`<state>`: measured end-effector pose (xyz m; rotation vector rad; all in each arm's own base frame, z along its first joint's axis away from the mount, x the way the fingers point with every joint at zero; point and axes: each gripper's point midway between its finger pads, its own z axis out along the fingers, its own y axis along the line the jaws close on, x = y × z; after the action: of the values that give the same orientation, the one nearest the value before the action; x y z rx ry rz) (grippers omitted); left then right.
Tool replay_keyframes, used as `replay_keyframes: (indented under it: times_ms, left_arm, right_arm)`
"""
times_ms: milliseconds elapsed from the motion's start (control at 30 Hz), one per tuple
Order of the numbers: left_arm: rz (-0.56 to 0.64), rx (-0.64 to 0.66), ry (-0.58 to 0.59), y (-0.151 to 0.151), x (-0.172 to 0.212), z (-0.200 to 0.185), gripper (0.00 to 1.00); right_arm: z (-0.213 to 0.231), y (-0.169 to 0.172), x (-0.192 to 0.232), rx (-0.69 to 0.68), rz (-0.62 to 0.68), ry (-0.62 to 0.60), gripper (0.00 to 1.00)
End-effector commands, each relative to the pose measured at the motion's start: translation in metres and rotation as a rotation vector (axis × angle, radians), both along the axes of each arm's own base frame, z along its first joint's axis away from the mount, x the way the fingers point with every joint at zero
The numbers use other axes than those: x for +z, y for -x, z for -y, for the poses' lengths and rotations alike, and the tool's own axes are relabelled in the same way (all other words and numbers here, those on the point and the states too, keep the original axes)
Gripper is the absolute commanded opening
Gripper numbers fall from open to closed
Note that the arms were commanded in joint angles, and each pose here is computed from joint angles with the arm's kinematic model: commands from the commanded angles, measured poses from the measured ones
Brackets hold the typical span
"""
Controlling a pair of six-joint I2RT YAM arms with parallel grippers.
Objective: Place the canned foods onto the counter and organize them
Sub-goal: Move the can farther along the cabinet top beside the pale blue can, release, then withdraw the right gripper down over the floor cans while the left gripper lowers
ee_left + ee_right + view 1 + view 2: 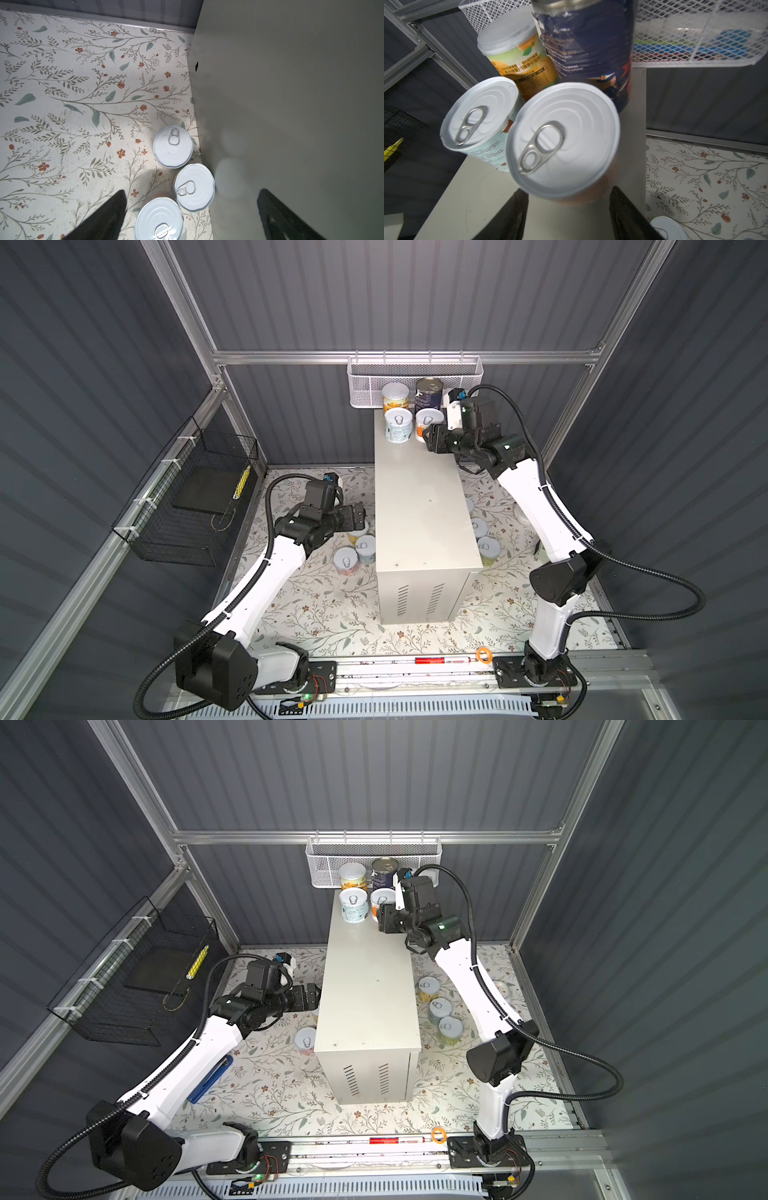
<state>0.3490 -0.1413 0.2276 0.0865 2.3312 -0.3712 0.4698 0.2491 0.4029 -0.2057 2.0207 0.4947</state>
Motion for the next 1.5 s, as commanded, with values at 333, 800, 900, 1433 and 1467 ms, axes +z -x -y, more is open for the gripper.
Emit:
replay_keyframes:
  times_ms: [333, 800, 900, 1433, 1467]
  left_arm:
    - [-0.026, 0.085, -0.027, 0.041, -0.017, -0.032, 0.99]
    - [-0.119, 0.203, -0.078, 0.085, -0.059, -0.064, 0.99]
    - [-0.115, 0.202, -0.027, 0.090, -0.066, -0.061, 1.00]
    - [-0.126, 0.203, 0.107, 0.074, -0.119, -0.038, 1.00]
    - [-0.113, 0.187, 0.116, 0.071, -0.118, -0.035, 1.00]
  right_arm:
    - [0.097, 0.120, 0.040, -0.136, 0.119, 0.046, 0.87]
    - [0.159, 0.179, -0.128, -0.318, -0.185, 0.122, 0.99]
    - [0.156, 0.185, -0.153, -0.298, -0.236, 0.116, 0.99]
    - [0.140, 0.181, -0.188, -0.263, -0.329, 0.081, 0.99]
    - [0.140, 0.181, -0.189, -0.266, -0.336, 0.080, 0.99]
